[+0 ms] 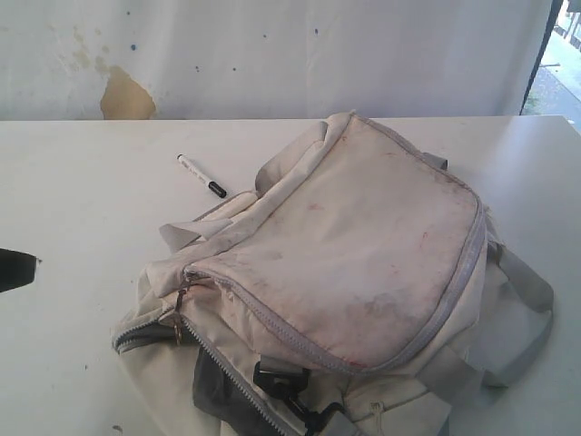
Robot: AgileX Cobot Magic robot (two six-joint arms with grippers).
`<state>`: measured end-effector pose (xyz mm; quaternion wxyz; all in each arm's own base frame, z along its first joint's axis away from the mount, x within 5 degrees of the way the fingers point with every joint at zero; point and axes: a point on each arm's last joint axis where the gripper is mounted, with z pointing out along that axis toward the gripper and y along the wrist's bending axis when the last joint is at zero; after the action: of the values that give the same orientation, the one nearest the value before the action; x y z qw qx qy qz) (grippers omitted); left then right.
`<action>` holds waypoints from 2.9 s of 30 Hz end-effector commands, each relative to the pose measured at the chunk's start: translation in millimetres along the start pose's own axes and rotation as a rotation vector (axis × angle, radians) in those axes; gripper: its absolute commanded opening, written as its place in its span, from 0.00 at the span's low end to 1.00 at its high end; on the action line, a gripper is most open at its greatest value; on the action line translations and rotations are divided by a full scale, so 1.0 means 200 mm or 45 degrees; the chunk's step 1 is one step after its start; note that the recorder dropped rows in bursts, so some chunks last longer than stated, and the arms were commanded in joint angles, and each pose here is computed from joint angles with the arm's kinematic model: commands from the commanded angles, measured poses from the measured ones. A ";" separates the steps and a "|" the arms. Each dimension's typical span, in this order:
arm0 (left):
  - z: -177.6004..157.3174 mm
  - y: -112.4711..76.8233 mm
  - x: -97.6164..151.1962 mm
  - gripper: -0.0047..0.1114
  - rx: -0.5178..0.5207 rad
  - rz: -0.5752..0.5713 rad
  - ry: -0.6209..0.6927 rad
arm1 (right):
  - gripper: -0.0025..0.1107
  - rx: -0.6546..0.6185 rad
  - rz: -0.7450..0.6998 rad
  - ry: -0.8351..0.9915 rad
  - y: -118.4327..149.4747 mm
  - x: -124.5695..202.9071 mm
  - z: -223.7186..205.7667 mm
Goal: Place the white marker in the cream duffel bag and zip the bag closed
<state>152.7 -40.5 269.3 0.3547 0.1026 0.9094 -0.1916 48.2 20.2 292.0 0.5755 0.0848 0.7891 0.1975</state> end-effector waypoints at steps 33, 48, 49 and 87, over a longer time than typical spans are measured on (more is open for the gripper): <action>0.71 0.16 -0.02 0.57 0.420 -1.376 0.264 | 0.17 -0.506 0.086 0.656 0.13 0.01 0.38; 0.77 0.17 0.00 0.60 0.480 -1.364 0.264 | 0.07 -0.567 -0.038 0.988 0.32 -0.06 0.58; 0.77 0.17 0.00 0.62 0.482 -1.347 0.261 | 0.07 -0.571 -0.040 1.024 0.35 -0.05 0.59; 0.85 0.07 -0.07 0.04 0.635 -1.317 0.345 | 0.58 -0.545 0.060 0.986 0.93 0.34 0.88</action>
<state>268.9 -97.1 155.9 0.0620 -0.2538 0.8179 -0.5127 173.0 246.8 265.0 0.2325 -0.1102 0.8882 0.3806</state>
